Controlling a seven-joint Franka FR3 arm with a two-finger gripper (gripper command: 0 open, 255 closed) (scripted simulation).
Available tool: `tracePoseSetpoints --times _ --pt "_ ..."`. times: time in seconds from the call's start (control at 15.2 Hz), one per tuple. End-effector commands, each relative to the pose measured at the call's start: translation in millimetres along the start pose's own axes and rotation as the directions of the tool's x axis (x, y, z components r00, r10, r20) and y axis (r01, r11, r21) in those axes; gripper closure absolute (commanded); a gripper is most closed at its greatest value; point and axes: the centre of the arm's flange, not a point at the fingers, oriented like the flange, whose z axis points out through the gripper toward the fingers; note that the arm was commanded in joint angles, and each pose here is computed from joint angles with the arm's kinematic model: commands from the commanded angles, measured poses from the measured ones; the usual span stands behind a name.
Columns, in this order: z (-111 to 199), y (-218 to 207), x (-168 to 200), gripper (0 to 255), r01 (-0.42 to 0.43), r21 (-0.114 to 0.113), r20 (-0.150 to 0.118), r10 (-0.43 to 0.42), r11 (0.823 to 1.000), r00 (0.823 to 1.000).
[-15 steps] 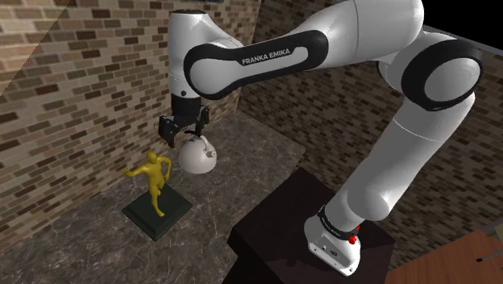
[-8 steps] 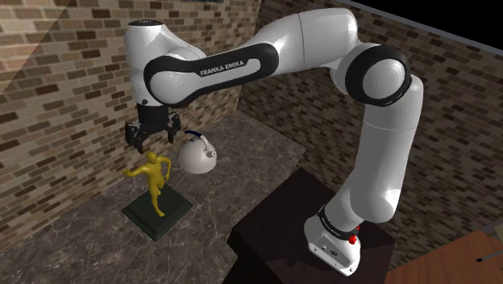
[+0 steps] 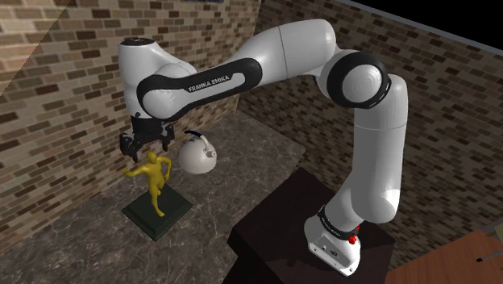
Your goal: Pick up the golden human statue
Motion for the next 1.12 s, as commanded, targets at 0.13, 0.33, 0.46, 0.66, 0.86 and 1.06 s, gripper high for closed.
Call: tracePoseSetpoints --times 0.13,0.33,0.46,0.66,0.86,1.06 --pt "8.9 0.0 0.1 255 0.0 0.0 0.0 0.0 1.0 1.0" --pt "8.5 0.2 -0.2 255 0.0 0.0 0.0 0.0 1.0 1.0" --pt "8.6 0.1 -0.1 255 0.0 0.0 0.0 0.0 1.0 1.0" --pt "8.4 0.1 -0.1 255 0.0 0.0 -0.001 0.0 1.0 1.0" --pt "-1.7 -0.1 -0.4 255 0.0 0.0 0.0 0.0 1.0 1.0" --pt "-17.5 -0.4 -1.3 255 0.0 0.0 0.0 0.0 1.0 1.0"
